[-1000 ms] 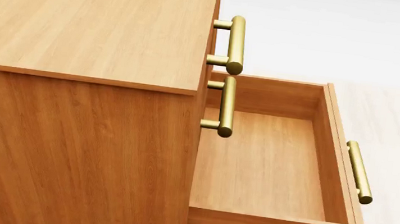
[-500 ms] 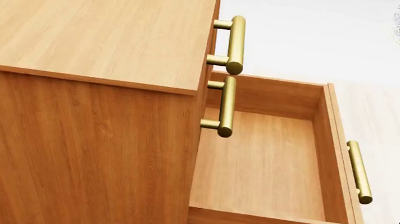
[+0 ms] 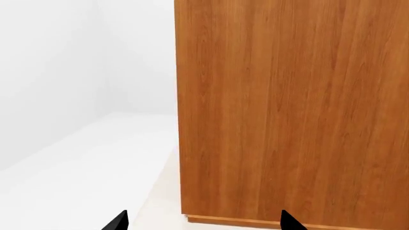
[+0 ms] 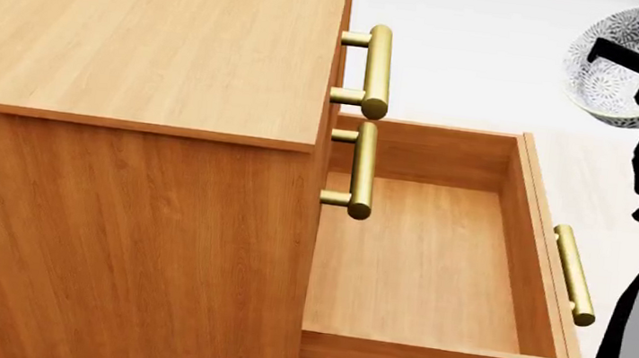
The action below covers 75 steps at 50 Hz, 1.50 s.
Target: Put the bowl in the bottom drawer of the cabinet and close it.
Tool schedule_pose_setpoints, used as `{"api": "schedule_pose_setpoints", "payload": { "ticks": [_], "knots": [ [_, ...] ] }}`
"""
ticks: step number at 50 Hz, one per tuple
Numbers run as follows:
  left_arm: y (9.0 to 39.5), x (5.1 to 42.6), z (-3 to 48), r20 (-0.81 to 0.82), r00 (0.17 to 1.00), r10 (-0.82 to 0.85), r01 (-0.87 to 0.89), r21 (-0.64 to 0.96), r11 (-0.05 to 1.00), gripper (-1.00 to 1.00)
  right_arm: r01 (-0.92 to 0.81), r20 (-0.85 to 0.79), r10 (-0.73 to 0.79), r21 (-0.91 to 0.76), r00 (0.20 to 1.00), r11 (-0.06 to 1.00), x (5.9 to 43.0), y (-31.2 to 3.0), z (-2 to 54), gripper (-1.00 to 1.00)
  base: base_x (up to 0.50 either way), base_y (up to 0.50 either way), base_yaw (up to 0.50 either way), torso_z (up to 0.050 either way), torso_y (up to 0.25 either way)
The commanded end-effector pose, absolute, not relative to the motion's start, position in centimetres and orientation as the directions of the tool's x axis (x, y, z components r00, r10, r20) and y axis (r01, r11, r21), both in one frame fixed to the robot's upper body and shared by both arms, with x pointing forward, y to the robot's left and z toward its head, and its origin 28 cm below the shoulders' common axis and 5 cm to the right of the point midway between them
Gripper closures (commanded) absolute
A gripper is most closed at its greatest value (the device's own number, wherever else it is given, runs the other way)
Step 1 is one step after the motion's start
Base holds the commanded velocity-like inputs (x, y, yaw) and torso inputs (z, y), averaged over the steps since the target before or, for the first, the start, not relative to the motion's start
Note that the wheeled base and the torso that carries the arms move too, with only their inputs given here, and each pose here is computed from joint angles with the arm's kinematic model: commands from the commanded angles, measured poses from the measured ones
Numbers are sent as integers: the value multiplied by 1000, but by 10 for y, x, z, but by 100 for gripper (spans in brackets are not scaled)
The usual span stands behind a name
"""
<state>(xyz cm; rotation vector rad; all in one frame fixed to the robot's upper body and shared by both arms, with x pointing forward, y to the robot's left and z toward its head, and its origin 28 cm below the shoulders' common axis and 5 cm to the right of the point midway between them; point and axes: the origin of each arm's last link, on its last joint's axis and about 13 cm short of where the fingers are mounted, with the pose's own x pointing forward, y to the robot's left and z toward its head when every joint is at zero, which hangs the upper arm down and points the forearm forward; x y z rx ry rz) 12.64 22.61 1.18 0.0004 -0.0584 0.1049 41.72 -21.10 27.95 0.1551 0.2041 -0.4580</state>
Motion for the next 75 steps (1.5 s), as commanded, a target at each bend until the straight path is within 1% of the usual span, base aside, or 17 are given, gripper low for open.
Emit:
{"api": "schedule_pose_setpoints", "payload": {
  "ticks": [1,25,33,49,75],
  "knots": [
    [226,127,13,58,993,103,-103,-6,995,-100,422,-232,-392,94,890,902,419,-205,278,100,0,0,0,0,0],
    [226,127,12,57,993,103,-103,-5,995,-100,361,-276,-333,59,902,931,421,-191,256,100,0,0,0,0,0],
    [228,126,14,52,994,99,-95,-68,993,-100,341,-279,-316,44,907,939,422,-187,253,100,0,0,0,0,0],
    [226,127,12,64,994,94,-92,-33,995,-100,310,-287,-290,24,913,951,423,-180,244,100,0,0,0,0,1],
    [226,126,12,61,994,91,-89,-32,995,-100,269,-300,-256,1,919,963,424,-170,234,100,0,0,0,0,0]
  ]
}}
